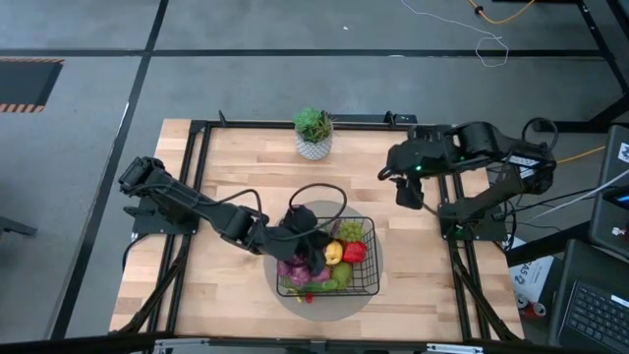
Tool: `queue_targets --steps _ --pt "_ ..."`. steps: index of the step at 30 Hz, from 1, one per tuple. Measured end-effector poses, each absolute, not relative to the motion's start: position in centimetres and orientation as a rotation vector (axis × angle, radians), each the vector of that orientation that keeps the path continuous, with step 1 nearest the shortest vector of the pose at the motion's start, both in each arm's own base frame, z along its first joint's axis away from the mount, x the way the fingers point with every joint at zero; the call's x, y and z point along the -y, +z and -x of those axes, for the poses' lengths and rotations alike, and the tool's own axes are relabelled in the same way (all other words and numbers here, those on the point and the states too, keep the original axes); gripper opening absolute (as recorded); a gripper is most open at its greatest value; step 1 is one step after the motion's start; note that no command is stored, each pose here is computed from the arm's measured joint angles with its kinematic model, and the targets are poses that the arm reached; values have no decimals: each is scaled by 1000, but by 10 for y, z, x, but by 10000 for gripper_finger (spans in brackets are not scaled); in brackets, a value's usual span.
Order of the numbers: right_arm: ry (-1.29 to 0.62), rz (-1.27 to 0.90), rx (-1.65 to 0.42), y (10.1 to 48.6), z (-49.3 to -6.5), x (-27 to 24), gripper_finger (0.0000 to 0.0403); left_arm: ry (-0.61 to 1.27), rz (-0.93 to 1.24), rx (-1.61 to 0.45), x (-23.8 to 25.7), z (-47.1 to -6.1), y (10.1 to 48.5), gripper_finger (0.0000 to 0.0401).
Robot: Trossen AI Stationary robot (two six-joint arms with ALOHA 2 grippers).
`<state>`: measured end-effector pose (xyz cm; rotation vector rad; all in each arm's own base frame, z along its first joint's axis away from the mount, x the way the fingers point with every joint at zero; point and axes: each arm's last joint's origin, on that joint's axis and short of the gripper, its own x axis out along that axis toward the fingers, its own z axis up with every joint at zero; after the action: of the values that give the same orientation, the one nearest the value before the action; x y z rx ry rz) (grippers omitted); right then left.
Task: Build produce basket
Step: Put the purple onions into the black wire basket
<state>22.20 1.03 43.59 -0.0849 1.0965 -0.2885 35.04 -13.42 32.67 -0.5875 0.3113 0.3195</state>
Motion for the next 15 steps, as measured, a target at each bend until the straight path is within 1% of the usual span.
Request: queue_targets --steps 5,10,15 --pt "-286 105 -1158 421 -226 -11 226 294 558 -274 134 -353 331 52" --pt "-285 104 -1151 422 -224 -11 226 256 532 -262 131 -356 334 83" --pt "-287 92 -1115 430 -213 -10 226 255 549 -233 126 -359 337 112"
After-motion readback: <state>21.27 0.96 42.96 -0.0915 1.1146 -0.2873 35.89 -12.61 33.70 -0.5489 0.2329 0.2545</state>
